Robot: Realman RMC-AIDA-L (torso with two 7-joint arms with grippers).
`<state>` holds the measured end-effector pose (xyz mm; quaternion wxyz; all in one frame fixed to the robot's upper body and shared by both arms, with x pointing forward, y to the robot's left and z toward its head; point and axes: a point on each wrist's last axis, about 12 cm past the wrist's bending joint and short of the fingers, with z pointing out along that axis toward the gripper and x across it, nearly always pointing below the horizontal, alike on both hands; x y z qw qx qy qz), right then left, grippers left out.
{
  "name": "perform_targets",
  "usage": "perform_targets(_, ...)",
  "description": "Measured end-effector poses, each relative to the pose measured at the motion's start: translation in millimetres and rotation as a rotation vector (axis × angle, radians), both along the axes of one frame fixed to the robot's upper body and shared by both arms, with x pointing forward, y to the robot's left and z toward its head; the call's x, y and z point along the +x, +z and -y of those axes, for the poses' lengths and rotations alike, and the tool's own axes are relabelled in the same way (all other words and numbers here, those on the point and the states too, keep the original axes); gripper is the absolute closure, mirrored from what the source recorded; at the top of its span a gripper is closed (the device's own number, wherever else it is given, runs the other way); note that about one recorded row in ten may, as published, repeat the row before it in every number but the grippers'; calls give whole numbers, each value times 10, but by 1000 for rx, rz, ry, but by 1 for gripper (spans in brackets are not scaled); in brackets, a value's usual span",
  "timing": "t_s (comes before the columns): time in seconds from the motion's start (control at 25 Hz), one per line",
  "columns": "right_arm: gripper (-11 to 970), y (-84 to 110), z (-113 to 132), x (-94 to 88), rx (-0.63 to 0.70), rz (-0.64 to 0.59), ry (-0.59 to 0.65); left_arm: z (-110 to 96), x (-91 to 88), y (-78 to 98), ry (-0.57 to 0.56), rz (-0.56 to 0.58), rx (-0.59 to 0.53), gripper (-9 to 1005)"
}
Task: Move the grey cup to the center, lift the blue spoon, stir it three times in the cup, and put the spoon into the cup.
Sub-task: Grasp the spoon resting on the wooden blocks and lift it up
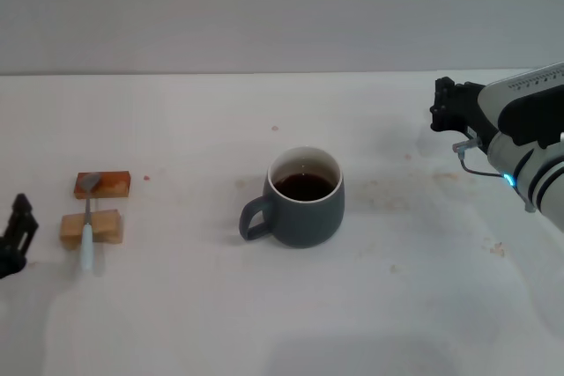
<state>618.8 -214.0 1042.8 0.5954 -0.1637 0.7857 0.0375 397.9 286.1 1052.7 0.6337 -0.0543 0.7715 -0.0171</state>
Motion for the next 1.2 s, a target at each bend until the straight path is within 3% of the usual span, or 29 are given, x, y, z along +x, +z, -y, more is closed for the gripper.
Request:
perform_targets(0.24,942,11,-13,9,0,3,4,270,-52,-69,-53,10,-13,381)
perform_targets(0.44,943,15,-17,11,-1,5,6,449,-135,-102,-32,40,40,384)
perform_targets(0.88,943,10,-9,2,0,8,5,558,-57,-343,-12,14,10,391)
perform_targets(1.2,943,-15,6,-29,1,4,4,567,-24,-381,-16,11,37,395)
